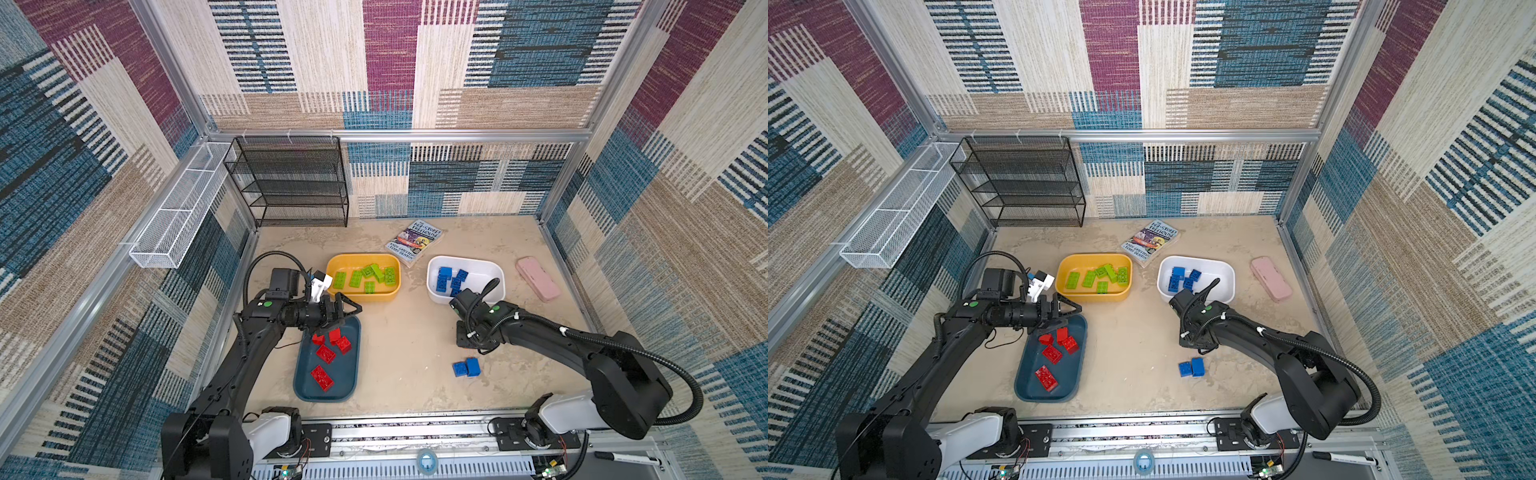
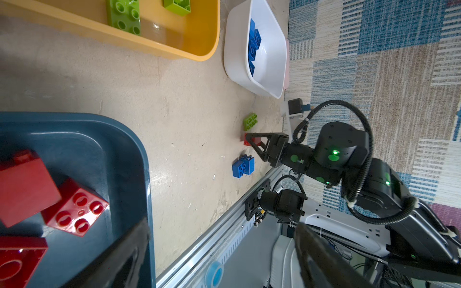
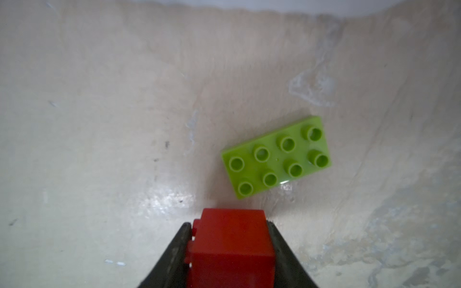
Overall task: Sort the legos into containers by color
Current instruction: Pick up the lego from the middle-right of the table.
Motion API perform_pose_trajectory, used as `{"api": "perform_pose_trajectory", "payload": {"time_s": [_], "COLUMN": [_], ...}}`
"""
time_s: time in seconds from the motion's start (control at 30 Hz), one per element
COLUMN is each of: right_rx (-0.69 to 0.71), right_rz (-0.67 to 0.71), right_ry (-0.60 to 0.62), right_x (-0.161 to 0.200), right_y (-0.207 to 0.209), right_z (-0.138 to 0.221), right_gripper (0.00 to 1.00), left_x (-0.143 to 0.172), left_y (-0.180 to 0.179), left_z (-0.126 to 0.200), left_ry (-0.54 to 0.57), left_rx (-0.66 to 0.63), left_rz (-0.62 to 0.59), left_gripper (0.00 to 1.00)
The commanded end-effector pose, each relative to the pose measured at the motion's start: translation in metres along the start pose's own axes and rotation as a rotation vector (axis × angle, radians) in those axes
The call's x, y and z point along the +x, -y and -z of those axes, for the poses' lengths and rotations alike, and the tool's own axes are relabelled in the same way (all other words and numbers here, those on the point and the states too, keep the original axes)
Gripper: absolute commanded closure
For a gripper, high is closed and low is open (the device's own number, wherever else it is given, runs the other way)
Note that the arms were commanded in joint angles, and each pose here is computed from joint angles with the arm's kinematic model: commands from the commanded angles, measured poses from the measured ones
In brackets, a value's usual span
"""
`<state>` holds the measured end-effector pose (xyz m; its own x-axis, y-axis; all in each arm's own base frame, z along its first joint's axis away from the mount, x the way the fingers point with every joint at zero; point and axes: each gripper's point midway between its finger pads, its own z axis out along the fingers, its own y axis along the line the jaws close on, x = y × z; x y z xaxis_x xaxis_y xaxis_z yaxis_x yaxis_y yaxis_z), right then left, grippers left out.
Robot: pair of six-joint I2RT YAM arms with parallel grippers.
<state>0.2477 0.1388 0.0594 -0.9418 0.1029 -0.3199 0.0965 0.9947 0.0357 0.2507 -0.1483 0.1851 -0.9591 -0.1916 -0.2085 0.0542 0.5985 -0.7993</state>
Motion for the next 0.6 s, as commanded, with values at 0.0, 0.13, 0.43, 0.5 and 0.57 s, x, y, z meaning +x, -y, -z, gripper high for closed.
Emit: {"api": "perform_pose_trajectory", "payload": {"time_s": [0.0,0.13,0.43,0.5,0.57], "right_rx": [-0.059,-0.243,-0.682,-0.744,-0.799], "right_rz": [0.055,0.151,0.49,0.557,0.615], "right_ry": [0.054,0.101,0.139,0.135,0.12], "right_x": [-0.022,-0.038,0.018,0.041,0.065], "right_y": [-0.022,-0.09,-0.261,-0.284,-0.303], "right_z": [0.022,0.059,0.131,0.137,0.137], "right_gripper": [0.67,0.66,0.65,0.64,0.63], "left_x": [-0.005,-0.011,-0.031,-0.034,-0.037], "left_y": [0.003,0.003,-0.017,-0.025,-0.032], "left_z": [0.006,0.017,0.036,0.041,0.043], "left_ry": [0.025,0.056,0.121,0.138,0.162], "left_rx": [-0.025,-0.079,-0.147,-0.168,-0.164], "left_rz": [-0.03,-0.058,-0.006,0.018,0.052], "left_gripper": [0.07,0.06,0.06,0.06,0.06]}}
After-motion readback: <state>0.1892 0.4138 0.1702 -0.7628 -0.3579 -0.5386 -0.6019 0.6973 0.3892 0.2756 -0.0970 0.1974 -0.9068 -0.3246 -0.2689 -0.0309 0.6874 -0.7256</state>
